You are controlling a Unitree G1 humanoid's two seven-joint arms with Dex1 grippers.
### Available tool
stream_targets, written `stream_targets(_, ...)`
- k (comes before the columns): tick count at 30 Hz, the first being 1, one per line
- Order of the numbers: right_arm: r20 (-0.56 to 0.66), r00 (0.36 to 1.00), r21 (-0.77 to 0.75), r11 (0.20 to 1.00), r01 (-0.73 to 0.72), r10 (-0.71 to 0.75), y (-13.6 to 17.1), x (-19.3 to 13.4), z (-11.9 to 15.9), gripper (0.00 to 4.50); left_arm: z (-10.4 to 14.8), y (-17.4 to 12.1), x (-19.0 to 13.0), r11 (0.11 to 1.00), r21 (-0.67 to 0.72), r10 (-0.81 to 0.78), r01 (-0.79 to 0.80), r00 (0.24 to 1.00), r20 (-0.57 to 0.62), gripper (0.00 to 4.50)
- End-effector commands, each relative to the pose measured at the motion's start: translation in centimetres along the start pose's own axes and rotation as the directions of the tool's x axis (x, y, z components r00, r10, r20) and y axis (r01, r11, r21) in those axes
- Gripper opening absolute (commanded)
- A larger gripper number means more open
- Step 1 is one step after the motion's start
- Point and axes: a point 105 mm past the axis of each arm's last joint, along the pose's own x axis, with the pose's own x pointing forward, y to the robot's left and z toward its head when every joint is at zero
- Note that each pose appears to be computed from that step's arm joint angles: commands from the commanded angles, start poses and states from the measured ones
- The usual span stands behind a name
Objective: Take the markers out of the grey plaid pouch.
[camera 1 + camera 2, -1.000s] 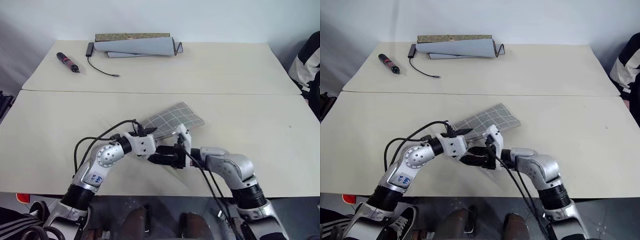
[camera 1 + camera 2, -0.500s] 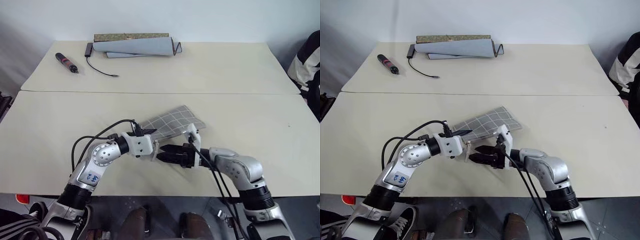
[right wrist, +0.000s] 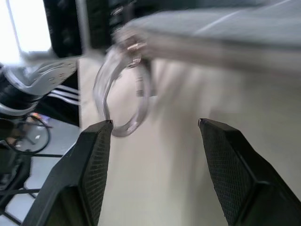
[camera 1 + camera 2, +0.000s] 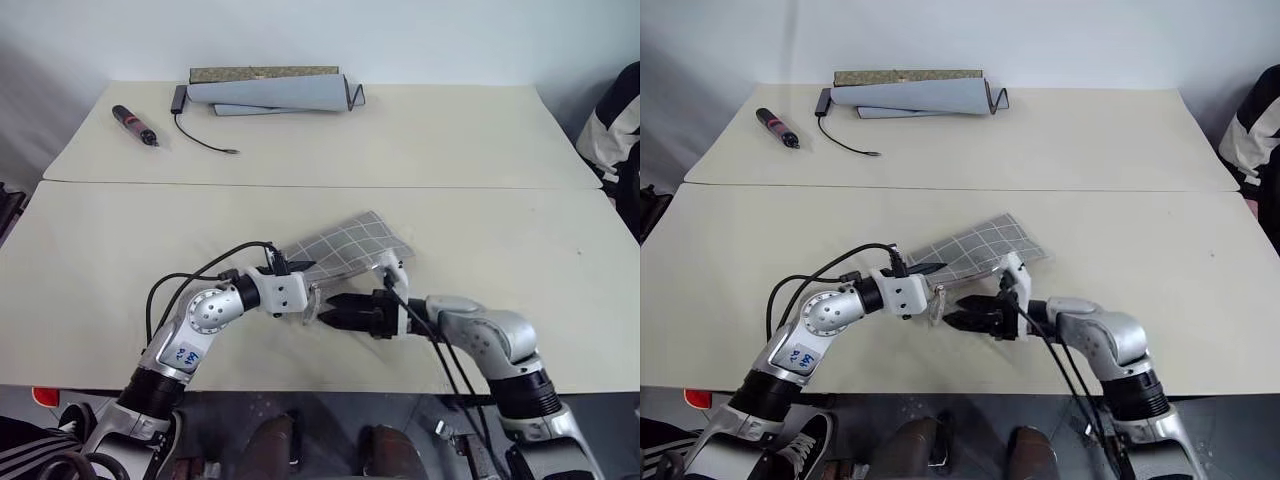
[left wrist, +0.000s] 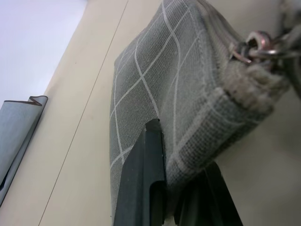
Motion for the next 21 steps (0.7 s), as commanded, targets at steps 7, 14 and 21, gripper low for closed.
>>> stream_targets(7, 0.041, 0.993, 0.002, 0.994, -0.112, 0.112, 2.6, 1.6, 0.7, 3.02, 0.8, 0.3, 0.4, 1.0, 0.017, 0.008, -0.009, 0.999, 0.034, 0.0)
stream_targets(14, 0.008, 0.989, 0.019, 0.989, -0.148, 0.148, 3.6, 1.5, 0.3, 3.02, 0.7, 0.3, 0.3, 1.0, 0.014, 0.007, -0.008, 0.999, 0.034, 0.0)
stream_targets(21, -0.026, 0.999, -0.019, 0.999, -0.032, 0.032, 2.1, 3.3, -1.0, 3.02, 1.0, 0.4, 0.6, 1.0, 0.011, 0.013, -0.014, 0.999, 0.041, 0.0)
